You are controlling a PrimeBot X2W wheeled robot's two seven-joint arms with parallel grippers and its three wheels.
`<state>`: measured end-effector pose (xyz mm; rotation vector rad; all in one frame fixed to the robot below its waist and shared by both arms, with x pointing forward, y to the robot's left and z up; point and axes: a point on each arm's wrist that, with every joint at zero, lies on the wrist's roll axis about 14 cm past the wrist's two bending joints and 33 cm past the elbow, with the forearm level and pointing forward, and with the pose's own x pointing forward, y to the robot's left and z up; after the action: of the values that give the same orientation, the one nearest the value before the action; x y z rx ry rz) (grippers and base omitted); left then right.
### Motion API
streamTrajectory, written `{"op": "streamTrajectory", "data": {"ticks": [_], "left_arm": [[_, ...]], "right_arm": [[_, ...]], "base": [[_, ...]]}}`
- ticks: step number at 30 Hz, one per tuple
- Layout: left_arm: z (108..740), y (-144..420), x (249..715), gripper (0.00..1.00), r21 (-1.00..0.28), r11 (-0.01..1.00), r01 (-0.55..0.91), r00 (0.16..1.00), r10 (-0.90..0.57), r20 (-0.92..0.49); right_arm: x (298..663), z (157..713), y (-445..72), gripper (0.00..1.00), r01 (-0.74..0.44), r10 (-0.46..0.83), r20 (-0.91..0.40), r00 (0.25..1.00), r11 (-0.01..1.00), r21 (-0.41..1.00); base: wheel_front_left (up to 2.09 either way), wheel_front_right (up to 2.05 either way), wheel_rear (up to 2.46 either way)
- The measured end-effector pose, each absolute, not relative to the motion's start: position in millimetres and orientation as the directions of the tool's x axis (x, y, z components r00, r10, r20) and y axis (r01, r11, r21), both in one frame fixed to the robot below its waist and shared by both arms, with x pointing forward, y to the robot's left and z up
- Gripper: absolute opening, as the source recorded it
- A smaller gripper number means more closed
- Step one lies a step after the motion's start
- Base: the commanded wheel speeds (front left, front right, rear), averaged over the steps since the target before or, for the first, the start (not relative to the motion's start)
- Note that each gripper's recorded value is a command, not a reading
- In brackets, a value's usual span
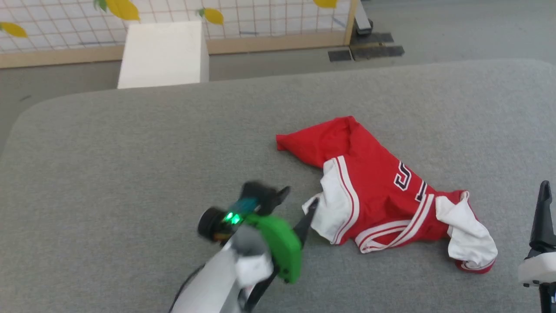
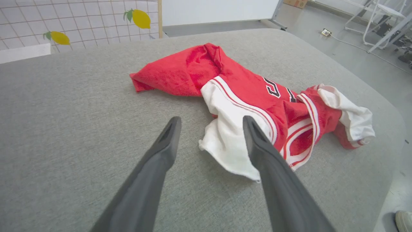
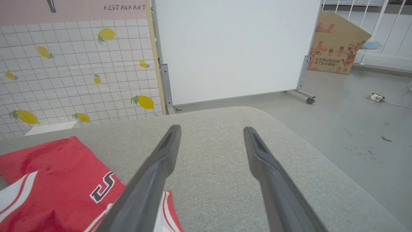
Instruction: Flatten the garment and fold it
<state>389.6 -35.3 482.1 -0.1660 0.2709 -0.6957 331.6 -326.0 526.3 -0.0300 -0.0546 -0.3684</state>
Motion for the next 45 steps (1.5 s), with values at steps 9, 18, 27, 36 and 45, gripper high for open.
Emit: {"op": "streamTrajectory", "data": {"ticks": [9,18,27,36,45], "left_arm": [[429.7,-53.6,405.0,1.0,-0.161,0.701,0.695,0.49,-0.624,-0.609],[400.9,-64.3,401.4,1.0,-0.216,0.664,0.716,0.336,-0.599,-0.726],[391.7,-63.4,400.5,0.0,-0.261,0.664,0.701,0.297,-0.604,-0.74],[420.3,-39.7,425.8,0.0,-0.261,0.743,0.617,0.496,-0.624,-0.604],[473.4,122.0,460.9,0.0,-0.274,0.95,0.151,0.906,-0.244,-0.347]], "right_arm": [[328.6,510.8,-334.3,1.0,0.393,-0.392,0.037,0.919,0.919,-0.016],[324.5,503.4,-342.8,1.0,0.422,-0.421,0.027,0.907,0.906,-0.027],[330.9,492.1,-340.0,1.0,0.412,-0.412,-0.002,0.911,0.911,-0.028],[341.7,494.7,-330.7,1.0,0.38,-0.38,0.009,0.925,0.925,-0.026],[368.9,506.3,-288.8,1.0,0.25,-0.25,0.028,0.968,0.968,0.0]], "base": [[0.0,0.0,0.0],[0.0,0.0,0.0],[0.0,0.0,0.0],[0.0,0.0,0.0],[0.0,0.0,0.0]]}}
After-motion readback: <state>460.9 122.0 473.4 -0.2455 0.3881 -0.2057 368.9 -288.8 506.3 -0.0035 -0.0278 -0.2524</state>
